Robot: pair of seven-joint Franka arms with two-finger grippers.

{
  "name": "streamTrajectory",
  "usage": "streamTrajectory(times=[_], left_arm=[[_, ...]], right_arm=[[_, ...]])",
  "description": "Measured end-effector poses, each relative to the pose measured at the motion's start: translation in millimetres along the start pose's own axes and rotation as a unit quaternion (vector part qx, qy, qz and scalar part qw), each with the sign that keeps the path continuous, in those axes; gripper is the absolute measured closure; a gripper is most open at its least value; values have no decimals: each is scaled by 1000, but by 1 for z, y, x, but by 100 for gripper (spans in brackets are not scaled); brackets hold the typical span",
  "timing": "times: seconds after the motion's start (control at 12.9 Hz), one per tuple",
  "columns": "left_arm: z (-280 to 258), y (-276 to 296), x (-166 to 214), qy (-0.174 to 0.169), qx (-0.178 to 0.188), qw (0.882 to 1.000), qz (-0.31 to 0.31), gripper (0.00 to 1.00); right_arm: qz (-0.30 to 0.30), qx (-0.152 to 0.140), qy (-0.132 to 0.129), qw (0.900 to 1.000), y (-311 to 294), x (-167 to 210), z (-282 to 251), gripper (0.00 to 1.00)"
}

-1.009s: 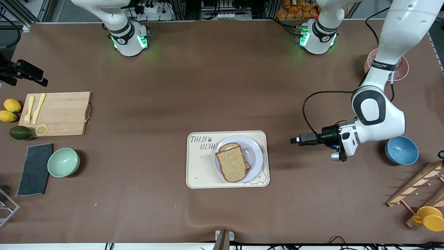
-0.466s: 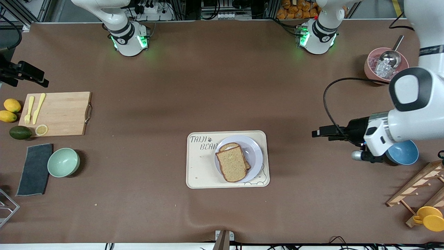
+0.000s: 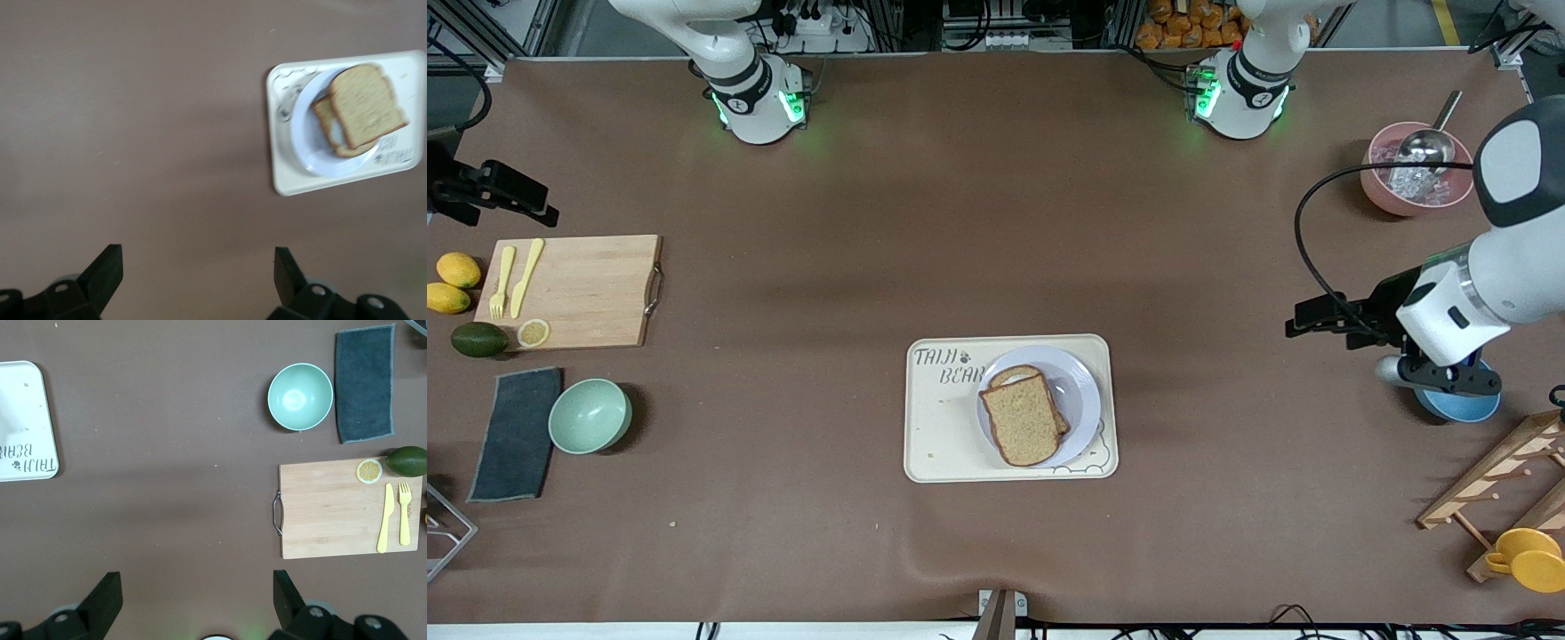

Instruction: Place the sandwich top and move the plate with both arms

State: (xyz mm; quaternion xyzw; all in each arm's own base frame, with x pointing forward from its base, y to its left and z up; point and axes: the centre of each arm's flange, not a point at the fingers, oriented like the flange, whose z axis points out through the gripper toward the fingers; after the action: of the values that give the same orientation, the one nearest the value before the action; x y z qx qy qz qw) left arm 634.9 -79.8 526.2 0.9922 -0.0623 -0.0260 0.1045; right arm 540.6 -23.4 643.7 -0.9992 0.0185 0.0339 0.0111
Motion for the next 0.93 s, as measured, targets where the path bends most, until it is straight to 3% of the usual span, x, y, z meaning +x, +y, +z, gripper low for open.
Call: streamTrajectory(times=[0.47, 0.93], left_arm=[[-89, -12, -42, 49, 84, 995, -17, 0], [-104, -12, -79, 0, 99, 994, -51, 0]], right_arm=[[1, 0, 0, 1000, 1, 1, 0, 0], [1, 0, 0, 1000, 1, 1, 1, 0]])
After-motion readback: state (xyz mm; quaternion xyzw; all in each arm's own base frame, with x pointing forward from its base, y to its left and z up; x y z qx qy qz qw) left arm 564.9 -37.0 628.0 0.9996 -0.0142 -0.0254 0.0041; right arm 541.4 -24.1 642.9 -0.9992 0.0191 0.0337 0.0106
